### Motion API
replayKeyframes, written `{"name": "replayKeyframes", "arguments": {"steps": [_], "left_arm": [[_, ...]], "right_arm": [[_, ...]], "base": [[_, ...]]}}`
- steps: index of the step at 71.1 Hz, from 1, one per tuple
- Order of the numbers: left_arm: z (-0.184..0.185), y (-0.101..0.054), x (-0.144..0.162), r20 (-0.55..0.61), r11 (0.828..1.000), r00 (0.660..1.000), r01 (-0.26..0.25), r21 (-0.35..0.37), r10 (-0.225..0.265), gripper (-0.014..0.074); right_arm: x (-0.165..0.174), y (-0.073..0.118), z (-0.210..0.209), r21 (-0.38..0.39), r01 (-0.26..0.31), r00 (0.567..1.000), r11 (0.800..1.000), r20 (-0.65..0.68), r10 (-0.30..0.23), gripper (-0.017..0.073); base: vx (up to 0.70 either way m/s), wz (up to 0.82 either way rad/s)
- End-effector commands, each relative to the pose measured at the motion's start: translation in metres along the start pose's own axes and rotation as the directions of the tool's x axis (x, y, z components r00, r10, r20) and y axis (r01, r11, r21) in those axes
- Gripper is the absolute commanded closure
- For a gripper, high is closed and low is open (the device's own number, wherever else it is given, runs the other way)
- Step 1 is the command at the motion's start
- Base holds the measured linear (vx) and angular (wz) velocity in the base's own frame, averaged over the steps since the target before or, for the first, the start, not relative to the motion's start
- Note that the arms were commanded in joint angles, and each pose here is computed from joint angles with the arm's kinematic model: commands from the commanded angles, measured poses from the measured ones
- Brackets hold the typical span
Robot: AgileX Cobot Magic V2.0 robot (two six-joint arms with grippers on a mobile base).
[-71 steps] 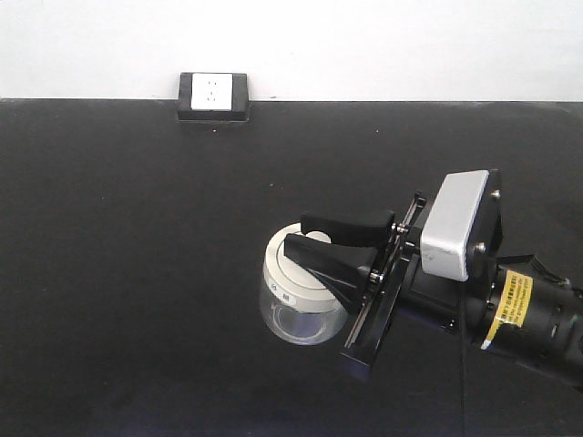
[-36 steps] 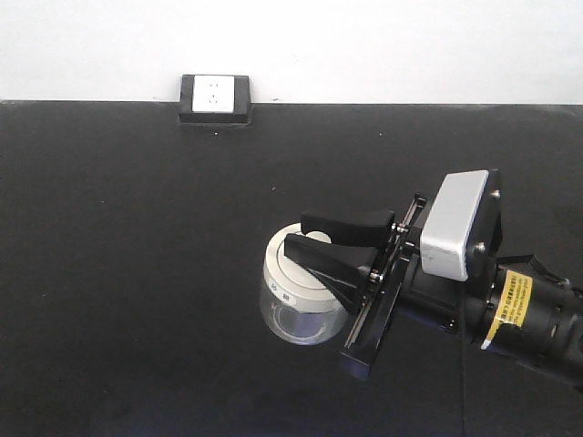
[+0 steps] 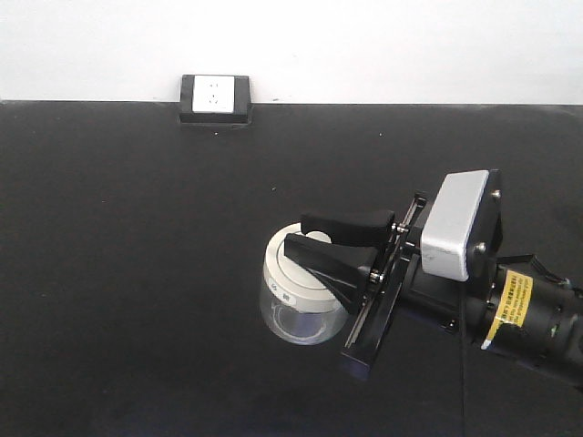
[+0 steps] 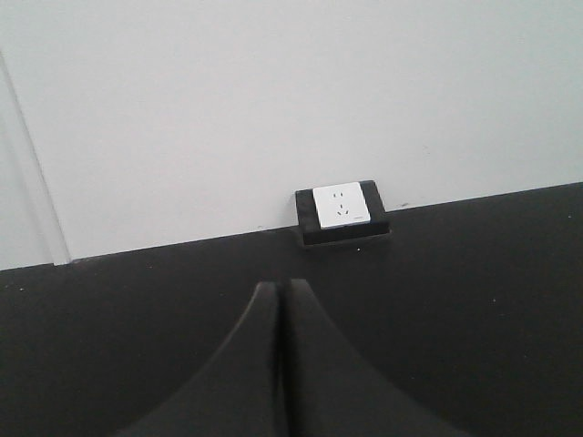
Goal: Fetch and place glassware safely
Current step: 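Hold the jar above the black countertop while the base settles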
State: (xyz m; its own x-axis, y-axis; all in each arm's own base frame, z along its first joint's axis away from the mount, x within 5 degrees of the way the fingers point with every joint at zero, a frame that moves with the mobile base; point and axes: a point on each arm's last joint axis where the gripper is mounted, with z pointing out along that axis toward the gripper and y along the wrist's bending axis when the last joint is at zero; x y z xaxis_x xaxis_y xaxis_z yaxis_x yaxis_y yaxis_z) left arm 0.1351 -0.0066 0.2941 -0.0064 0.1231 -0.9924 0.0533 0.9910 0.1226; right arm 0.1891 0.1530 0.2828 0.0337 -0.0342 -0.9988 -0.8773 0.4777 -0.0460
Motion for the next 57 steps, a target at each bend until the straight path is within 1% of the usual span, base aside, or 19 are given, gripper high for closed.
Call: {"name": "replayKeyframes", "arguments": {"steps": [1, 57], "left_arm": [[-0.0002, 0.0007, -0.0156, 0.099, 1.0, 0.995, 0.012, -0.001, -0.011, 0.0601], [-0.0002, 0.0007, -0.0156, 0.099, 1.0, 0.995, 0.012, -0.001, -0.011, 0.0601]], "right_arm": [[-0.0215, 0.0018, -0.001, -0.024, 0.002, 0.992, 1.0, 0.127, 0.001, 0.0563], [-0.0215, 0.0018, -0.001, -0.024, 0.002, 0.992, 1.0, 0.127, 0.001, 0.0563]], "base": [[0.0, 0.0], [0.0, 0.0]]}}
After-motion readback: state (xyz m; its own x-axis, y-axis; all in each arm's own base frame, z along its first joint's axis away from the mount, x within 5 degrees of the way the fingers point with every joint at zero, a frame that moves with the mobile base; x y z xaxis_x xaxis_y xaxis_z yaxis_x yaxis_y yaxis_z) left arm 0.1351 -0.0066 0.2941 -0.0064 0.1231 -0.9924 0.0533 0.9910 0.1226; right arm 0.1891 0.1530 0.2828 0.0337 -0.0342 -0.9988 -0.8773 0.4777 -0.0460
